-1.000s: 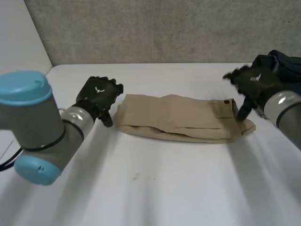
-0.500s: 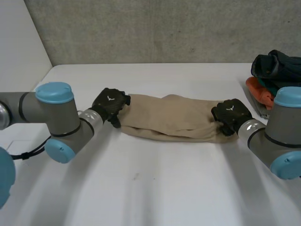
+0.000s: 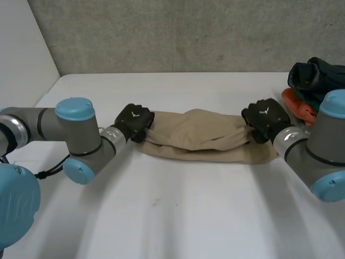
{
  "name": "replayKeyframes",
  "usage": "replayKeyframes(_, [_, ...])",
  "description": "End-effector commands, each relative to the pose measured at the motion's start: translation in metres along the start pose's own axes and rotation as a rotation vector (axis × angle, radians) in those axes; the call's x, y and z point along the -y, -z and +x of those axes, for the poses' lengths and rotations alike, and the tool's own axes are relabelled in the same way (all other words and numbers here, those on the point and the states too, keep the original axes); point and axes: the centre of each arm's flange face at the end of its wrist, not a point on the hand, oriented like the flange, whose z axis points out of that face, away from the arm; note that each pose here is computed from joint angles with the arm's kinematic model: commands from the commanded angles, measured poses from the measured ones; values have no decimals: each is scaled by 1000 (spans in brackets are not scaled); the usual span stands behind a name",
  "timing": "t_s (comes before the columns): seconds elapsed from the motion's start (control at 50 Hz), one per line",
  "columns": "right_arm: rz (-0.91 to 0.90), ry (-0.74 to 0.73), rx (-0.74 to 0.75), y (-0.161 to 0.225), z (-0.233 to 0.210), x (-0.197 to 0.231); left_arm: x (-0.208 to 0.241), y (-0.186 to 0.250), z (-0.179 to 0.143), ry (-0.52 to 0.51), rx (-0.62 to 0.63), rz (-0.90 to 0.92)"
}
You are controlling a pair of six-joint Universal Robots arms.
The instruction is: Fold the laundry.
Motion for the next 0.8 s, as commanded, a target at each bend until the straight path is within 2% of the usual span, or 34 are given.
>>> replayKeyframes(0.02, [159,44,-107,11,35,62,33,9,-16,-62,98,35])
replayKeyframes(0.04, [180,49,-125,15,41,72,57,19,-29,-90,163,61])
replayKeyframes(0.08, [209,59,-165,25,53,91,77,29,-37,-100,207,85])
replayKeyframes(0.1, [226,65,-195,34,63,107,106,49,-47,-112,258,127])
replayKeyframes(0.18, [266,77,-229,65,80,148,158,89,-56,-129,312,232])
replayKeyframes(0.26, [323,90,-273,102,95,188,222,149,-66,-164,394,390])
replayKeyframes(0.34, [351,95,-297,130,103,211,255,189,-69,-180,437,474])
replayKeyframes(0.4, [325,90,-280,135,101,211,257,201,-67,-172,432,450])
replayKeyframes(0.44, [278,78,-250,133,97,204,246,201,-62,-155,395,370])
replayKeyframes(0.52, [131,46,-152,104,82,171,215,185,-53,-125,328,224])
replayKeyframes(0.56, [85,33,-117,88,75,156,185,160,-47,-109,277,126])
replayKeyframes(0.64, [67,23,-105,58,71,139,163,131,-48,-107,261,81])
replayKeyframes(0.66, [92,29,-136,45,72,139,168,106,-60,-124,300,150])
replayKeyframes(0.7, [165,41,-234,24,79,143,183,93,-70,-146,343,248])
replayKeyframes(0.74, [294,55,-365,12,91,161,200,86,-80,-167,391,344])
replayKeyframes(0.76, [342,59,-405,9,95,168,222,85,-96,-190,462,468])
replayKeyframes(0.8, [466,64,-491,7,104,186,246,86,-107,-219,525,604])
